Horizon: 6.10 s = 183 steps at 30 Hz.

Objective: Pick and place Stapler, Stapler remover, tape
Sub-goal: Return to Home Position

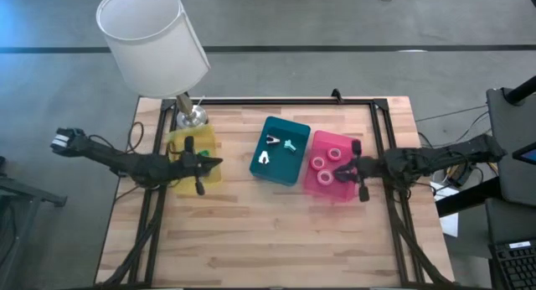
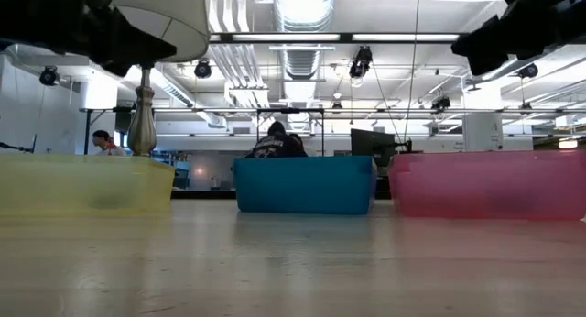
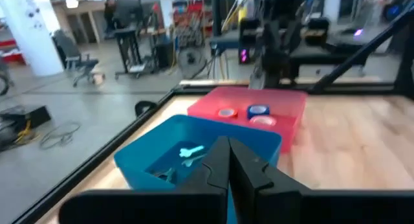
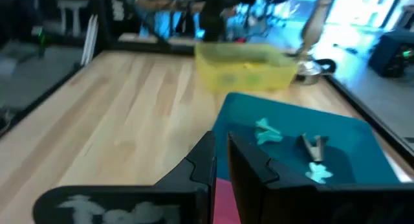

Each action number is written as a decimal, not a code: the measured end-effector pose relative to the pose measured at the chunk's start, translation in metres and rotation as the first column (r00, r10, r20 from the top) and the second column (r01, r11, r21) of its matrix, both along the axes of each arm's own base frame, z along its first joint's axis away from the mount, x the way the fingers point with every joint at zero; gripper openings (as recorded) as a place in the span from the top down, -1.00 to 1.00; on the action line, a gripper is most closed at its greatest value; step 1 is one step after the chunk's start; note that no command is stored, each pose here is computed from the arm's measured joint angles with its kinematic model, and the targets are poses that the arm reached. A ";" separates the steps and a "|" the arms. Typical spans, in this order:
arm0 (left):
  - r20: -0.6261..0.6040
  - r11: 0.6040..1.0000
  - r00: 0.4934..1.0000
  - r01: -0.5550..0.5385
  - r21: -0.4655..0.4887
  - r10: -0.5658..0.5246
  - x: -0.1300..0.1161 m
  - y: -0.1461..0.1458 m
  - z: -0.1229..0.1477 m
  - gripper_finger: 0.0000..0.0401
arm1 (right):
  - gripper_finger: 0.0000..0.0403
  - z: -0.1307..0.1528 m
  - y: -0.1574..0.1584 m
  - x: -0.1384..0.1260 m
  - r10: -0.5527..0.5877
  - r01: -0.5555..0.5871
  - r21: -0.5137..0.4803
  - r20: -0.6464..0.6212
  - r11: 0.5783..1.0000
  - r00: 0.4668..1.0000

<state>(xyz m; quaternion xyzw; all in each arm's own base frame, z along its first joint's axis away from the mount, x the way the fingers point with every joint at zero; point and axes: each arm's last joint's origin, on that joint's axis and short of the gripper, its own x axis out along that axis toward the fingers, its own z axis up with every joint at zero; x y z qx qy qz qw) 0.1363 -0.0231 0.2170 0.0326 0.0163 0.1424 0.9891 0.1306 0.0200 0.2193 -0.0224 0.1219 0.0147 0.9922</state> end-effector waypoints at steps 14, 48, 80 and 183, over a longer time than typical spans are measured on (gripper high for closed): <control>0.078 0.981 0.989 0.109 0.160 -0.123 -0.029 0.005 -0.024 0.95 | 0.84 -0.019 -0.011 -0.031 -0.060 0.056 0.047 0.095 0.997 0.994; 0.009 0.979 0.987 0.155 0.130 -0.157 -0.039 0.007 -0.048 0.94 | 0.84 -0.020 -0.012 -0.040 -0.060 0.054 0.052 0.133 0.997 0.989; 0.005 0.979 0.988 0.154 0.131 -0.156 -0.039 0.007 -0.049 0.94 | 0.84 -0.020 -0.012 -0.040 -0.061 0.054 0.053 0.133 0.997 0.989; 0.004 0.979 0.988 0.154 0.131 -0.156 -0.039 0.007 -0.049 0.94 | 0.84 -0.020 -0.012 -0.040 -0.061 0.054 0.052 0.133 0.997 0.989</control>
